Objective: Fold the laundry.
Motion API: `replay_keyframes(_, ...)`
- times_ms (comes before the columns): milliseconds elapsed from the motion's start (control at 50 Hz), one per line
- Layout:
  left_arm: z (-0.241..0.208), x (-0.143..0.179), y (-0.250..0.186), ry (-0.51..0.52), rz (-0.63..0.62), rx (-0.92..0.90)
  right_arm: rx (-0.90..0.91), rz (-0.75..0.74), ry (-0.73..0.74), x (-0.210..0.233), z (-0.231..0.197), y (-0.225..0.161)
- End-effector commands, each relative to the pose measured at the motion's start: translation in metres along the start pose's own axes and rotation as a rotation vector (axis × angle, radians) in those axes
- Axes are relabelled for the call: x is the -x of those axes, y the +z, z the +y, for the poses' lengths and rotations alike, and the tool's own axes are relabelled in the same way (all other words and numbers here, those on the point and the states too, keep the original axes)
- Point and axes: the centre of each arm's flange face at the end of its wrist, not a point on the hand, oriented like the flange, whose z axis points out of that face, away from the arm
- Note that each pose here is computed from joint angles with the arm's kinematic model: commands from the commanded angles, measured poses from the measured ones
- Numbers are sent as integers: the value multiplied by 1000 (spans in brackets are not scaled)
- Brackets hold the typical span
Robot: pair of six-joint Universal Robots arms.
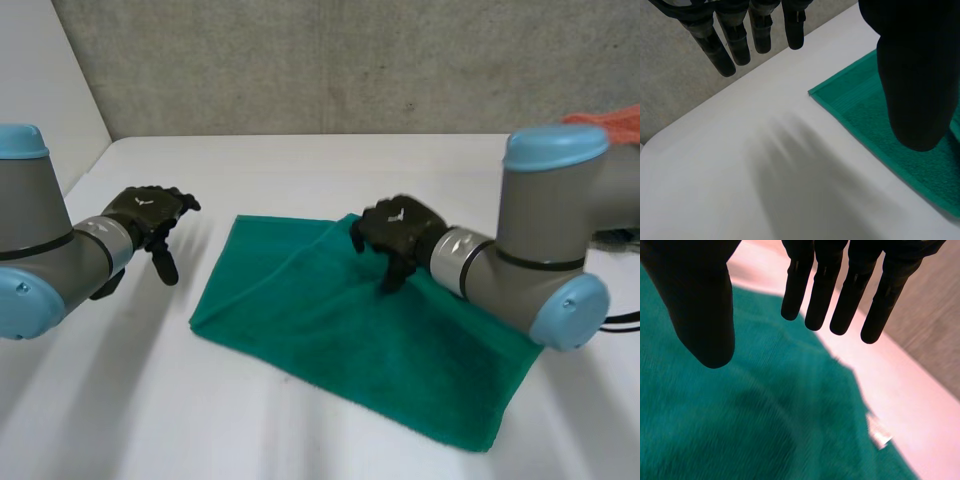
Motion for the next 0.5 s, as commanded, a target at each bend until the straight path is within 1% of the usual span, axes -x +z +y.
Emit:
replay_keyframes(20,-2,-9,-7,5,15,-8,40,-22,-60,7,35,29)
replay_keyframes(180,3,-10,-5,9,15,3,13,24,-77,5,53,54)
replay_keyframes(280,3,-6,-5,5,8,4,2,78,-65,-5,44,50)
replay_keyframes(300,3,-6,-5,4,6,4,-5,82,-58,-5,40,48)
replay_keyframes(380,3,-2,-4,2,-2,2,-96,121,-29,-12,4,27)
replay_keyframes(400,3,0,-3,0,-3,4,-139,139,-13,-17,-13,16)
replay_keyframes(500,5,5,2,7,-2,4,-220,121,63,-17,-44,-10)
